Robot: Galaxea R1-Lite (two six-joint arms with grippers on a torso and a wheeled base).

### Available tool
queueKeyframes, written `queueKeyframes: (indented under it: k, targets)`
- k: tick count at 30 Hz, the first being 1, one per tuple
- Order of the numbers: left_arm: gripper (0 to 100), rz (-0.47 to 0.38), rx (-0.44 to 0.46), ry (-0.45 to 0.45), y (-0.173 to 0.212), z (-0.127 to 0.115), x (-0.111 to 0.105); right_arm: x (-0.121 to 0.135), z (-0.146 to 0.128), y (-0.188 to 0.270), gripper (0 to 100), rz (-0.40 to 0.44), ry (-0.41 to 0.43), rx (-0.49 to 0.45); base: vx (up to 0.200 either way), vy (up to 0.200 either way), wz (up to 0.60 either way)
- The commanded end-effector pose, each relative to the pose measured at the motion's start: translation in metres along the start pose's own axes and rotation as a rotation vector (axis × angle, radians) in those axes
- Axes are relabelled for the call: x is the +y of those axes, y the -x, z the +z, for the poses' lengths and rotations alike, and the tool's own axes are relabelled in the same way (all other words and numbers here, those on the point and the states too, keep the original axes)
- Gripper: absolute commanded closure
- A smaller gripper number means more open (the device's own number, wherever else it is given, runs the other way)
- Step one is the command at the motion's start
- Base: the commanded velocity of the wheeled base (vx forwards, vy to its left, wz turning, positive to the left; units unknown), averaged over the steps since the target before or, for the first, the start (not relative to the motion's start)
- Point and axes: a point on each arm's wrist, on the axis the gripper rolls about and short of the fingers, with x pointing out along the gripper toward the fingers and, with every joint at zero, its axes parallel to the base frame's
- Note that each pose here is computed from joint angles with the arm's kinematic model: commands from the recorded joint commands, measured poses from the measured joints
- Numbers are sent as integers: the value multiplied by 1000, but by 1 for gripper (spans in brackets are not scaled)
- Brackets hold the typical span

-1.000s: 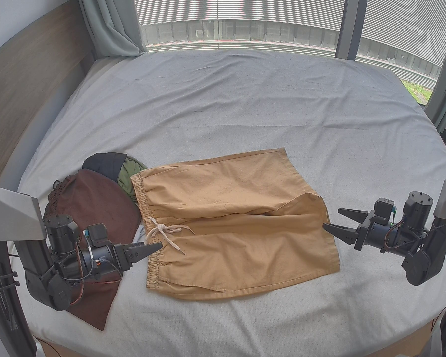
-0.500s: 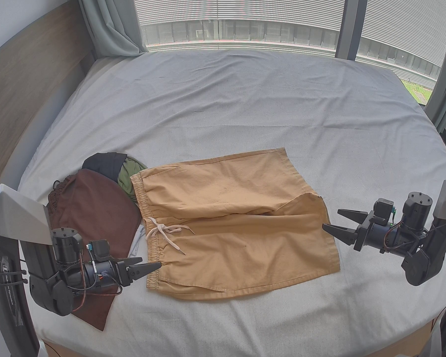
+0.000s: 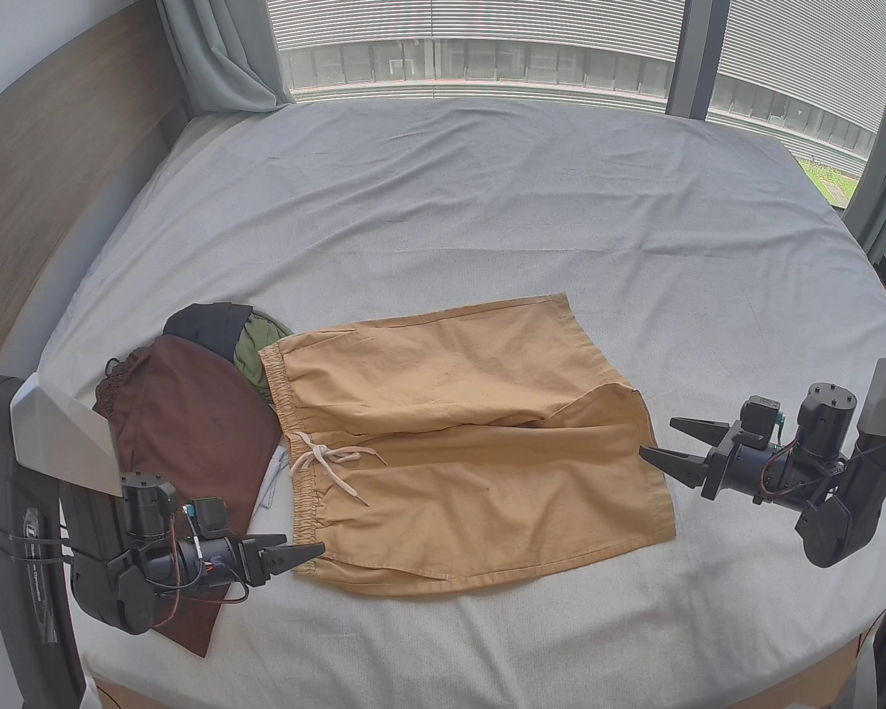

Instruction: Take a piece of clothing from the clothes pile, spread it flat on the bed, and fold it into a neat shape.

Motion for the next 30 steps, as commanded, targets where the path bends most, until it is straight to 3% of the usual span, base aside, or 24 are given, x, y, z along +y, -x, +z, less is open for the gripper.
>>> queueKeyframes:
  k: [1, 18, 19, 25, 30]
  targets:
    - [0, 0, 51, 27, -8, -15, 6, -1, -2, 0, 0, -1, -4, 4, 0, 0, 0]
    - [0, -13, 87, 44, -18, -24, 7, -3, -5, -1, 0, -4, -10, 13, 0, 0, 0]
    - [100, -12, 86, 43, -18, -24, 7, -3, -5, -1, 0, -4, -10, 13, 0, 0, 0]
    - [100, -10, 81, 39, -19, -23, 8, -3, -10, 1, 0, -1, -7, 30, 0, 0, 0]
    - [100, -10, 82, 32, -21, -24, 10, -1, -30, 8, 0, -7, -36, 102, 0, 0, 0]
